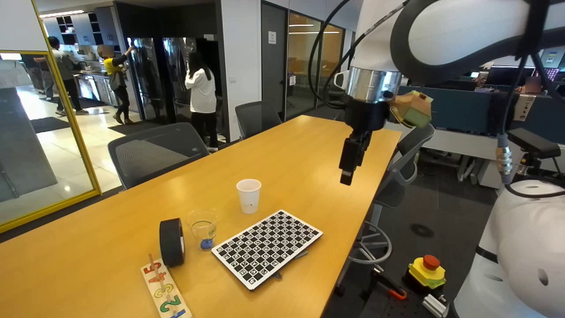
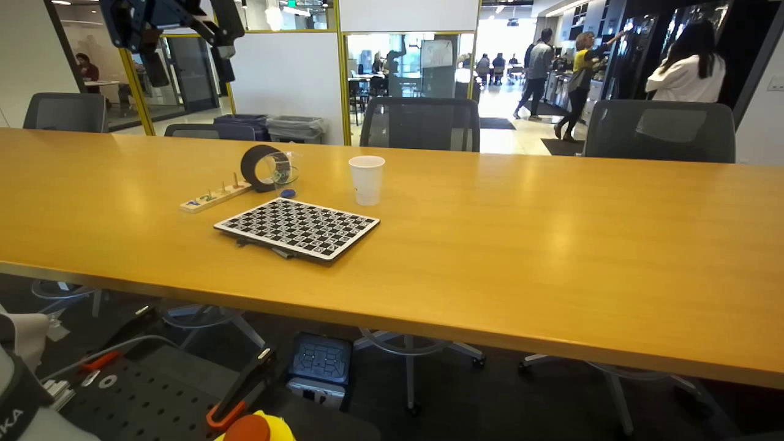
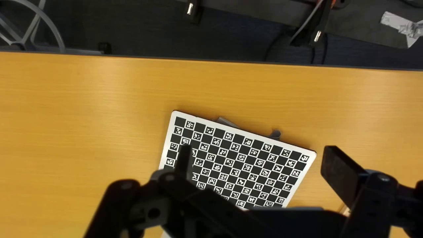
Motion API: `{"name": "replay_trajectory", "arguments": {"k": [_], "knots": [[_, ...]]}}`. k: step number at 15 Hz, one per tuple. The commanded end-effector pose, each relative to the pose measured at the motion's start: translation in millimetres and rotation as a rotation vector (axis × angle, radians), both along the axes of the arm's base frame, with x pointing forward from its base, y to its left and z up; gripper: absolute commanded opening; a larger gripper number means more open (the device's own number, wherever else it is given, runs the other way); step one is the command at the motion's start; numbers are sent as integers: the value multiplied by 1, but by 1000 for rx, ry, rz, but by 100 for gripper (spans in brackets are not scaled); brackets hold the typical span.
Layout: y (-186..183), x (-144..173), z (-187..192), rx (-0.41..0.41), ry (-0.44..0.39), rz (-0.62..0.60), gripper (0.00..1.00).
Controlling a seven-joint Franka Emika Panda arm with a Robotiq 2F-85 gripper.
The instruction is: Pick up the blue and orange objects and put them in the cups
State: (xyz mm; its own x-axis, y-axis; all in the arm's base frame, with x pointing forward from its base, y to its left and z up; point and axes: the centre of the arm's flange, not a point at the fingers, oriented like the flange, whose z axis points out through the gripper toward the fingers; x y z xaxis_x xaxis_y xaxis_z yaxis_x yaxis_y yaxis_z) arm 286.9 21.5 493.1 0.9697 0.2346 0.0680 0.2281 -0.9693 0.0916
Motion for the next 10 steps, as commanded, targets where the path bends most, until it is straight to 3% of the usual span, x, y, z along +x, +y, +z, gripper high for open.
{"name": "replay_trajectory", "arguments": {"k": [1,10], "knots": [[-9,-26,6,40,-15,-3,100],[-8,-19,-4,17,15,-15,100]]}}
